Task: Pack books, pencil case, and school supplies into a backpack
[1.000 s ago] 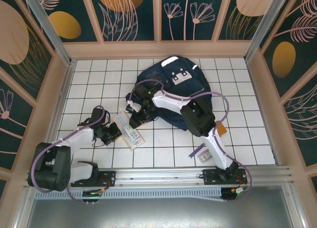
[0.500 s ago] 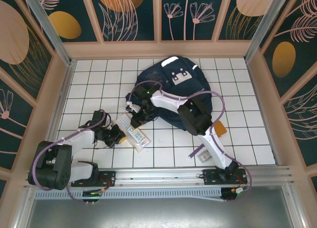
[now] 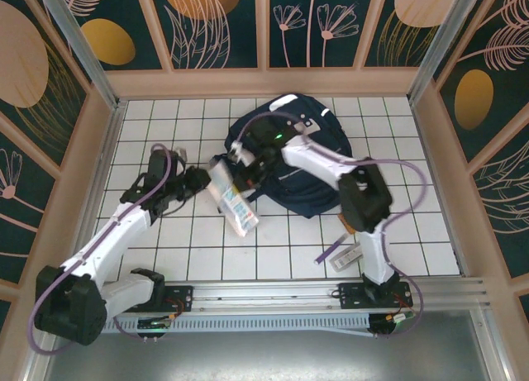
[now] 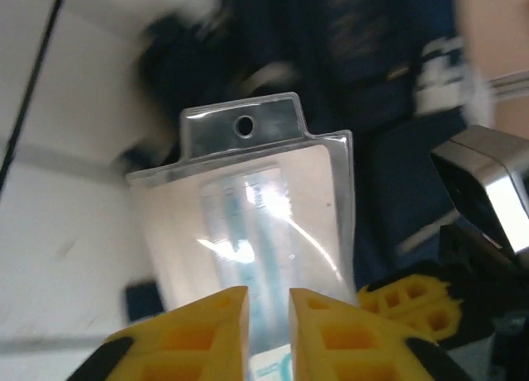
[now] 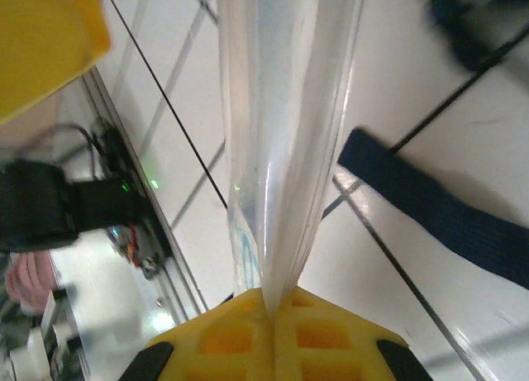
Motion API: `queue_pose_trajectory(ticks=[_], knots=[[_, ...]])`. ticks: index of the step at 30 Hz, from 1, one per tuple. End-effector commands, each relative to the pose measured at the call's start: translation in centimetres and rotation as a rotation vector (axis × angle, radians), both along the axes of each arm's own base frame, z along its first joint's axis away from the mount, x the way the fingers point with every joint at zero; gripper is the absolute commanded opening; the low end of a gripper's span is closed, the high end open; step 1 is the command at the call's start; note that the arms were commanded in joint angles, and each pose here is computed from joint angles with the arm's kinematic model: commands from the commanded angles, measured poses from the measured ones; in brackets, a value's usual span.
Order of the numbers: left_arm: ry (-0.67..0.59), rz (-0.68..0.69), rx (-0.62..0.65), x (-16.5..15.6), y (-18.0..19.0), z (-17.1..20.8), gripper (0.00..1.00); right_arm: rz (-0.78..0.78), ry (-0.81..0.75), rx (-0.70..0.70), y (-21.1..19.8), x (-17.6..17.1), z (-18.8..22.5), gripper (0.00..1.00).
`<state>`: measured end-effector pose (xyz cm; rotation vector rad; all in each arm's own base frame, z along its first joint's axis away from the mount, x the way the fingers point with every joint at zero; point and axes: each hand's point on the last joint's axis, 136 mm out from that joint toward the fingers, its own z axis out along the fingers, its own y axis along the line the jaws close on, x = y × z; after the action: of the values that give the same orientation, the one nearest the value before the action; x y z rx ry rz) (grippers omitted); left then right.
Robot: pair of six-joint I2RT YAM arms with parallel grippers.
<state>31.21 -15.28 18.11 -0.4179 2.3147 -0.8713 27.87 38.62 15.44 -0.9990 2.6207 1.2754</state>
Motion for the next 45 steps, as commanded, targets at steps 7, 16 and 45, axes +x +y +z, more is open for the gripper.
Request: queue_pose_trajectory(ticks=[7, 16, 45], knots=[[-0.618, -0.633, 0.370, 0.3, -17.5, 7.8, 0.49, -0.849, -0.268, 0.134, -22.7, 12.3, 13.2, 0.00], [-0.663, -0.956, 0.638, 2.2, -27.2, -0.3, 0.62, -1.571, -0.434, 0.092, -42.0, 11.9, 13.9, 0.00], [-0.782, -0.863, 0.814, 7.9, -30.3, 4.6, 0.55, -1.438, -0.114, 0.095, -39.2, 8.3, 4.4, 0.00]])
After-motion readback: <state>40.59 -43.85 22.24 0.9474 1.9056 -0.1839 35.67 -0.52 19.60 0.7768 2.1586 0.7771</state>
